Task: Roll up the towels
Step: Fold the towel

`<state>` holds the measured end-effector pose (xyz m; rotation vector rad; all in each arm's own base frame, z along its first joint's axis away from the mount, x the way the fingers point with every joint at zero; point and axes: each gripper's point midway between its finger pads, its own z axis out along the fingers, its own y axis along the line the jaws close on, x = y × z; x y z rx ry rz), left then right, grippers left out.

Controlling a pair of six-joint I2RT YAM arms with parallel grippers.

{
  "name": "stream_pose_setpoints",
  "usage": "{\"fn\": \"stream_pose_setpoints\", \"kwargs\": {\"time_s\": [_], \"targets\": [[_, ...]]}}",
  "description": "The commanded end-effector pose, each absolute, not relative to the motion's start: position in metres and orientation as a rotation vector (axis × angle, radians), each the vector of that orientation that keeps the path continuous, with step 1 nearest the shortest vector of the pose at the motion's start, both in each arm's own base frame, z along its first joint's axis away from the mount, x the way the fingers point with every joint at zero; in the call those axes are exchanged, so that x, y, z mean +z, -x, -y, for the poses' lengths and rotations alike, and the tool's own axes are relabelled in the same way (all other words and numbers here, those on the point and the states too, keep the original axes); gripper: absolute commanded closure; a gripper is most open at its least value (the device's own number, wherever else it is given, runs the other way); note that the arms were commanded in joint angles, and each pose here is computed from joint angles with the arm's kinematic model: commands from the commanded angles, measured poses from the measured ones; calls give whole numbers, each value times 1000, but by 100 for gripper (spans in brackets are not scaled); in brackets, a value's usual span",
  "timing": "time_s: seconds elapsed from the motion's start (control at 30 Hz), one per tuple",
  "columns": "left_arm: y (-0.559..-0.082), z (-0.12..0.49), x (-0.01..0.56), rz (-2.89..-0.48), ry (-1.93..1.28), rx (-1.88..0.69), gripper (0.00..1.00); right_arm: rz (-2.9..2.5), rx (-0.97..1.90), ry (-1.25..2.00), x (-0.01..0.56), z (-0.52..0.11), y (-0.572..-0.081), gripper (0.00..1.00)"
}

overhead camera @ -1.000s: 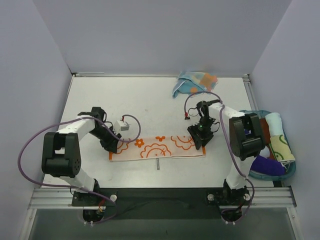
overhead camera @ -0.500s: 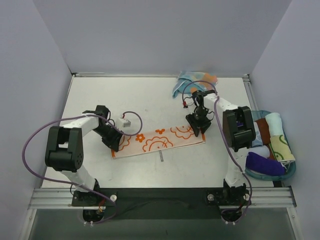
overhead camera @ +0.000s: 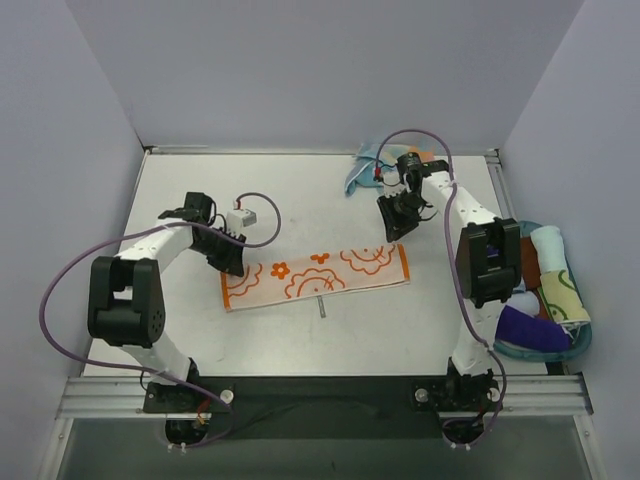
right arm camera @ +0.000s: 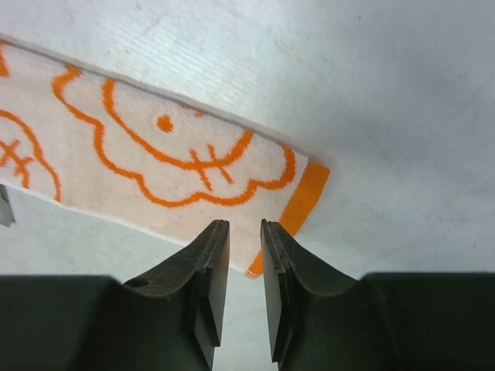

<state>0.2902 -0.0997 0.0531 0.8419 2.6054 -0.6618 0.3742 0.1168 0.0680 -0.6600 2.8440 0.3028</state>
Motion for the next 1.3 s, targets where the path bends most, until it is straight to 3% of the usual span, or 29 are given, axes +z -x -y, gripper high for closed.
{"fn": "stream_pose_setpoints", "kwargs": {"time_s": [0.0, 0.2, 0.33, 0.53, 0.6, 0.67, 0.7, 0.73, 0.83, 0.9, 1.27], "targets": [[-325, 103, 64, -2549, -697, -700, 76, -2903, 366, 601, 63, -126, -371, 78], [-333, 77, 37, -2646, -603, -596, 83, -2999, 223, 610, 28, -108, -370, 83], [-330, 67, 25, -2692, -590, -534, 85, -3032, 114, 592, 11, -96, -376, 87], [-325, 67, 21, -2708, -584, -539, 85, -3025, 88, 573, 11, -95, -385, 86], [-324, 74, 30, -2679, -596, -597, 78, -2996, 113, 568, 24, -97, -385, 83], [-323, 84, 47, -2625, -601, -669, 65, -2942, 129, 543, 48, -98, -386, 75], [-323, 86, 53, -2605, -598, -677, 62, -2938, 129, 538, 53, -96, -382, 70], [-324, 89, 65, -2575, -594, -674, 58, -2924, 130, 527, 60, -95, -381, 59], [-325, 91, 86, -2510, -597, -663, 50, -2911, 138, 474, 77, -89, -369, 50], [-326, 90, 97, -2474, -599, -634, 43, -2924, 118, 434, 80, -84, -362, 50], [-332, 82, 114, -2430, -605, -539, 41, -3110, 105, 298, 28, -75, -331, 59]]}}
